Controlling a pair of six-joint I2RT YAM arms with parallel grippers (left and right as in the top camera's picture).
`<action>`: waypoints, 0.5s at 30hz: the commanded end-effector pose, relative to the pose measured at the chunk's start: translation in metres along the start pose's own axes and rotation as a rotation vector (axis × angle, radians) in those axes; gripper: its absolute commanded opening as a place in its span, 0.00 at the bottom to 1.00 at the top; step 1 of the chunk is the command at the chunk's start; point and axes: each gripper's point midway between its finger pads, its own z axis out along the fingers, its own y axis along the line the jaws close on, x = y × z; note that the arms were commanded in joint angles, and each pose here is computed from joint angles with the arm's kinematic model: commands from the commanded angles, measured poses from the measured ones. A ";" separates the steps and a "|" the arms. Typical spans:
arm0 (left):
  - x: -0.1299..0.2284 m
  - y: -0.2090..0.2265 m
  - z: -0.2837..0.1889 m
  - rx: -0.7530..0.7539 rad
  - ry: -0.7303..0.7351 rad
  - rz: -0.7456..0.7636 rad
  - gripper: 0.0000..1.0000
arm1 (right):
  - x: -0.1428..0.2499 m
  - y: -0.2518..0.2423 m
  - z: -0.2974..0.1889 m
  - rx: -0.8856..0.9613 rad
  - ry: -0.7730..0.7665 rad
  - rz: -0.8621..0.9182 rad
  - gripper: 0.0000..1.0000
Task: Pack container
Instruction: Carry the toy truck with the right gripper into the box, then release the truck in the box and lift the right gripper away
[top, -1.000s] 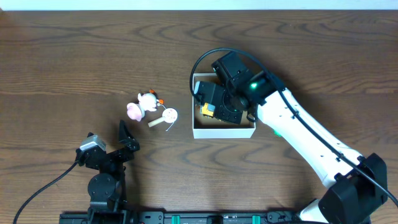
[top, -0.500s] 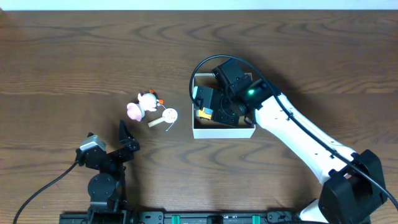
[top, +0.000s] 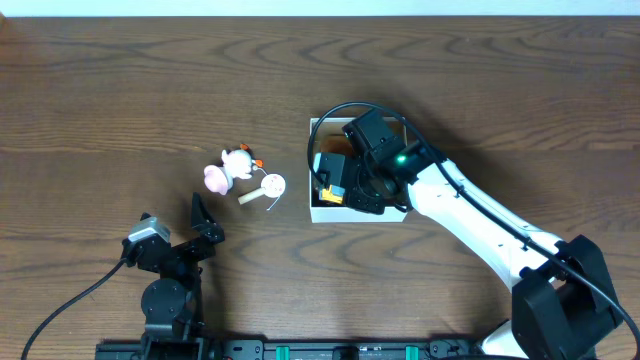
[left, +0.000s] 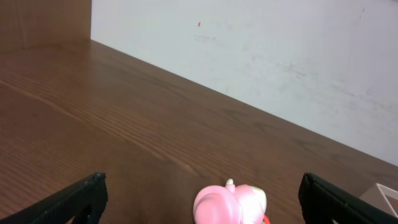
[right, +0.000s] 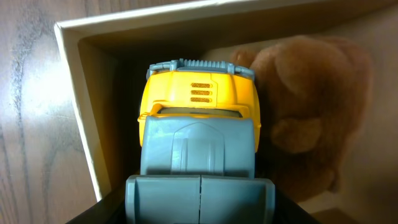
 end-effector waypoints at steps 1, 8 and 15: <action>0.015 0.007 0.002 -0.022 0.034 0.032 0.98 | -0.007 0.002 -0.001 -0.002 -0.030 -0.024 0.25; 0.015 0.007 0.002 -0.022 0.034 0.032 0.98 | -0.009 0.000 -0.001 0.005 -0.039 -0.026 0.46; 0.015 0.007 0.002 -0.022 0.034 0.032 0.98 | -0.010 0.002 -0.001 -0.005 -0.042 -0.025 0.54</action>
